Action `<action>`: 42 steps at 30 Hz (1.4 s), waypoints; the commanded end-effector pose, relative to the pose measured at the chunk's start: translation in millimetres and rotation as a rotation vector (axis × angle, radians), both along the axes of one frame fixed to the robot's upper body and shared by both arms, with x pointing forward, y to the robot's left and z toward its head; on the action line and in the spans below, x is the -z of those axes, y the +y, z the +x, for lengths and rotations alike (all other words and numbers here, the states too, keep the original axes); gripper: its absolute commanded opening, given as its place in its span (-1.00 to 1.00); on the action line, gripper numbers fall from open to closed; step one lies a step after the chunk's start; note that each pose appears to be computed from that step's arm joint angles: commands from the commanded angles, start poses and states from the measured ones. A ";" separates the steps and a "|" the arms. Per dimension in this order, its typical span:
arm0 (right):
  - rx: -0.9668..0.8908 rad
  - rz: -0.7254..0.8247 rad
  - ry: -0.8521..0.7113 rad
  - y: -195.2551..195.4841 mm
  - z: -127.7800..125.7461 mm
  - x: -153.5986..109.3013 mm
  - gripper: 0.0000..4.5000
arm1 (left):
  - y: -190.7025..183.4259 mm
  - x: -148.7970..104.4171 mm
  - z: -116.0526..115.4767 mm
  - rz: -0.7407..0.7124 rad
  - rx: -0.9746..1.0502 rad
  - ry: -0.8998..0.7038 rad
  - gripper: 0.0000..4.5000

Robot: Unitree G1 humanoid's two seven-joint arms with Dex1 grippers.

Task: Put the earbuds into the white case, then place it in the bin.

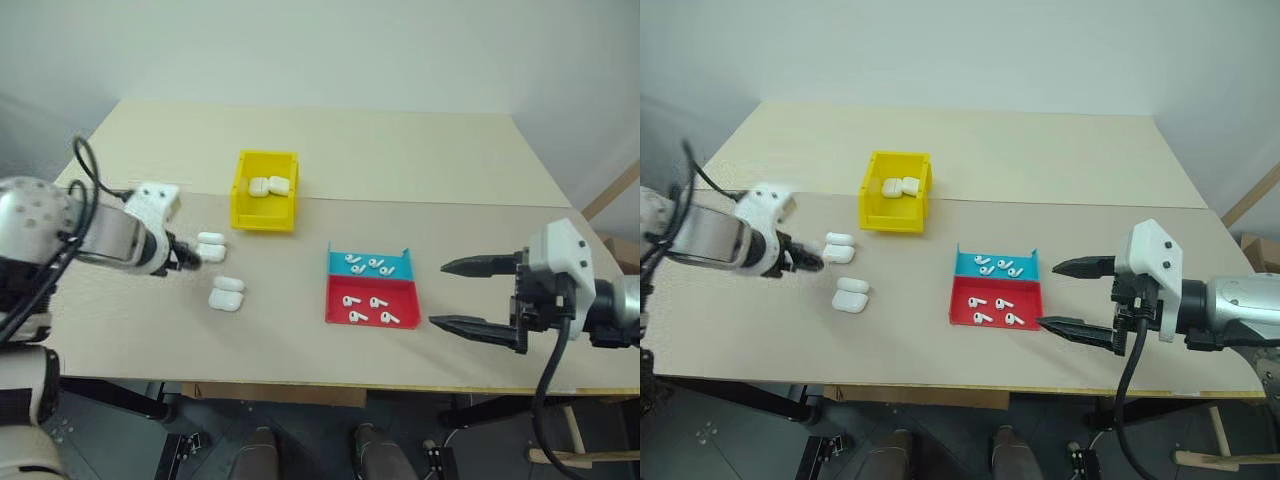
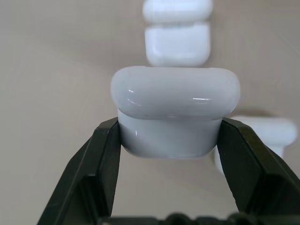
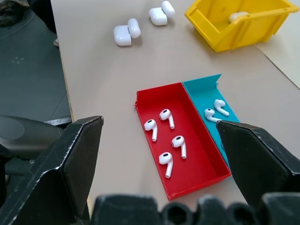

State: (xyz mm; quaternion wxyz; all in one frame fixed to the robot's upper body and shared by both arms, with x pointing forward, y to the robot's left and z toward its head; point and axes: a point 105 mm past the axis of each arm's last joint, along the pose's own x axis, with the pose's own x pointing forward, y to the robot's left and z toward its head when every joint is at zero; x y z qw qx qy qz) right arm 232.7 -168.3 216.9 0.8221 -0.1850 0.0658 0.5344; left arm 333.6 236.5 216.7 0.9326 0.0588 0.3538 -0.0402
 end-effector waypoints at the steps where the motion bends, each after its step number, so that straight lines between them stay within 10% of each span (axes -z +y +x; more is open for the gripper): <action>1: -0.013 0.011 -0.063 3.7 1.8 -6.4 1.00 | -13.0 -47.6 -2.8 -0.037 0.097 -0.337 0.24; 10: -0.031 0.044 -0.124 13.5 10.5 -6.1 1.00 | -70.9 -81.8 -38.3 -0.419 0.688 -0.787 0.24; 21: -0.093 0.003 -0.111 33.9 22.2 -3.0 1.00 | -97.7 -42.2 -79.1 -0.634 1.363 -0.750 0.24; 32: -0.009 -0.351 0.101 56.8 38.3 13.6 1.00 | -111.9 -10.1 -83.7 -0.580 1.533 -0.733 0.24; 39: 0.008 -0.593 0.189 69.2 43.4 36.5 0.13 | -119.9 -10.4 -98.4 -0.579 1.630 -0.711 0.24; 42: 0.049 -0.647 0.197 68.4 53.3 44.2 0.13 | -119.2 -9.5 -101.7 -0.566 1.652 -0.710 0.24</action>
